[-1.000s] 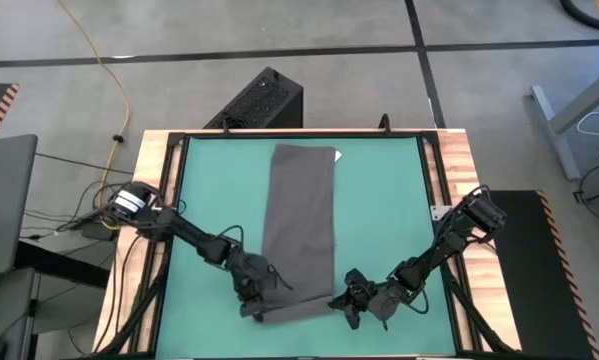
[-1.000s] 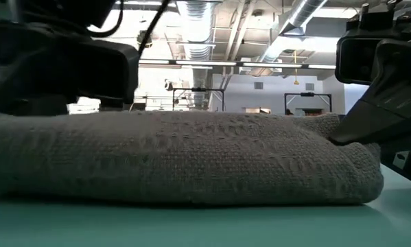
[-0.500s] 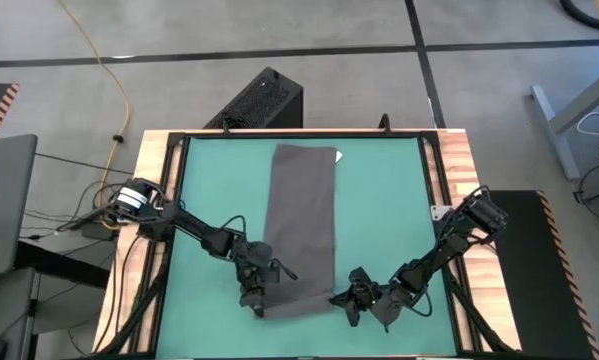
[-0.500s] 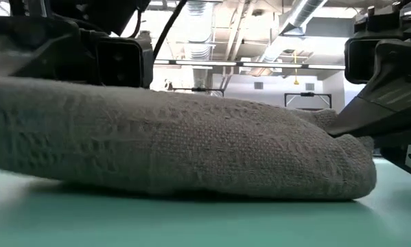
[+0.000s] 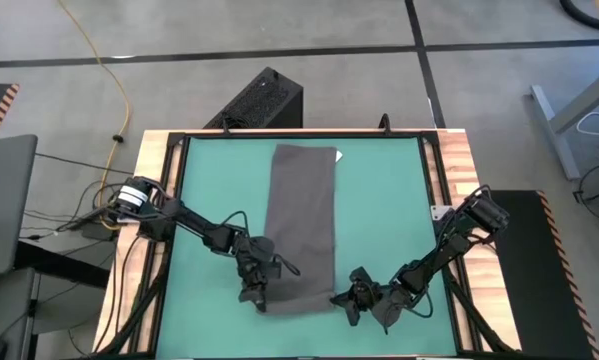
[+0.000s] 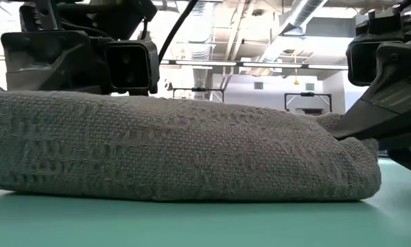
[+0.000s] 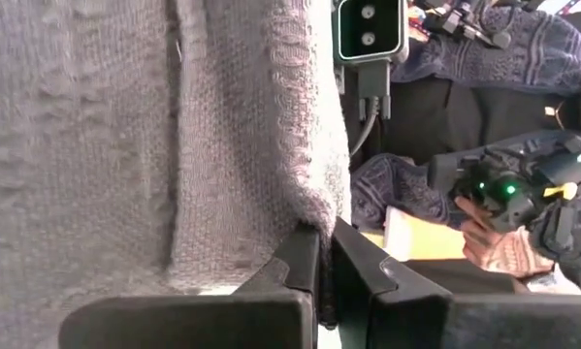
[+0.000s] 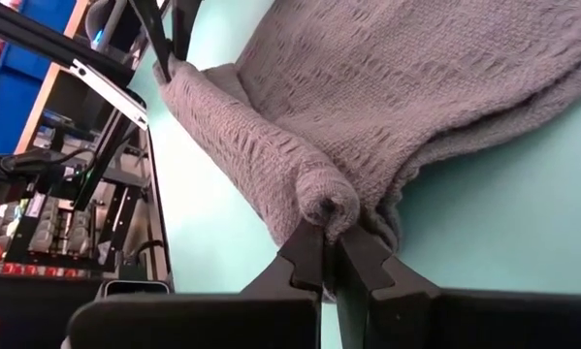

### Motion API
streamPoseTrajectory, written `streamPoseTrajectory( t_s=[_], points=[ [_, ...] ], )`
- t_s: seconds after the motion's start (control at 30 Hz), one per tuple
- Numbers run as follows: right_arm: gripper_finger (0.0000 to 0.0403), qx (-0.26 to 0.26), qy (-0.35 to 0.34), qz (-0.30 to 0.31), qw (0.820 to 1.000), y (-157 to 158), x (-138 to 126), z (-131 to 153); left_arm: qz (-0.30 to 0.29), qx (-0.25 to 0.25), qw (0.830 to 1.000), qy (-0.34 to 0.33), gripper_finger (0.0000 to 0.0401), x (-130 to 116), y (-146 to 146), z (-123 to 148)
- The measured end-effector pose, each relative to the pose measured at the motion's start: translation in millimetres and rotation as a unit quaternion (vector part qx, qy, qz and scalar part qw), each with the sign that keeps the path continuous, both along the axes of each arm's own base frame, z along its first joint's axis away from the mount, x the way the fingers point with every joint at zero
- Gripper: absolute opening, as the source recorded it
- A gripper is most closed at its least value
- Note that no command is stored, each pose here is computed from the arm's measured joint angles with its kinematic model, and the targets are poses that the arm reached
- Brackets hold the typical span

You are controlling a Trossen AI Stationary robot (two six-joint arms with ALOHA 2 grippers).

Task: Roll towel into tight, uniform cylinder
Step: Roll the gray towel

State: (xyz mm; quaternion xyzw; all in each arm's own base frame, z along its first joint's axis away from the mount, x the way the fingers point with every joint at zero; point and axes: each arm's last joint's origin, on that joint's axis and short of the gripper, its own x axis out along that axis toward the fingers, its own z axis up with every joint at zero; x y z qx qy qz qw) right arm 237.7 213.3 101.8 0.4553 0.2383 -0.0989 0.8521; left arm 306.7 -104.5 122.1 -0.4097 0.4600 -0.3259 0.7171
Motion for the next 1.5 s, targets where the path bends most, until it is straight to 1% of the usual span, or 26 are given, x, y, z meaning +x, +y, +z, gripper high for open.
streamPoseTrajectory(
  t_s=[0.1,0.2,0.4,0.63,0.77,0.93,1.0,1.1,1.2,1.37,1.43,1.5],
  points=[
    [0.0025,-0.001,0.001,0.002,1.0,0,0,0,-0.001,0.015,1.0,-0.021,0.0003,0,0,0],
    [0.0025,-0.004,0.001,0.004,1.0,0,0,0,0.015,0.038,0.998,-0.038,0.0018,1,0,-1],
    [0.0025,-0.011,0.002,0.008,1.0,-1,1,-1,0.067,0.076,0.994,-0.046,0.0052,4,2,-2],
    [0.0025,-0.009,0.006,0.009,1.0,-3,3,-1,0.126,0.118,0.983,-0.056,0.0057,6,5,-3],
    [0.0025,-0.01,0.006,0.009,1.0,-3,3,-1,0.114,0.129,0.983,-0.063,0.0071,6,6,-4],
    [0.0025,-0.011,0.006,0.01,1.0,-3,3,-1,0.107,0.131,0.985,-0.038,0.0113,5,12,-7],
    [0.0025,-0.011,0.005,0.009,1.0,-3,3,-1,0.098,0.124,0.987,-0.026,0.0132,4,16,-8],
    [0.0025,-0.012,0.005,0.009,1.0,-3,3,-1,0.082,0.104,0.991,-0.027,0.0155,5,21,-6],
    [0.0025,-0.013,0.004,0.006,1.0,-4,3,-1,0.091,0.112,0.989,-0.018,0.0163,1,27,2],
    [0.0025,-0.016,0.001,0.002,1.0,-4,3,-1,0.118,0.177,0.976,-0.054,0.0164,-14,36,39],
    [0.0025,-0.016,0.001,-0.001,1.0,-5,4,-1,0.12,0.2,0.969,-0.082,0.0165,-24,33,57],
    [0.0025,-0.017,-0.001,-0.006,1.0,-5,4,-1,0.12,0.221,0.959,-0.129,0.0165,-32,24,74]
  ],
)
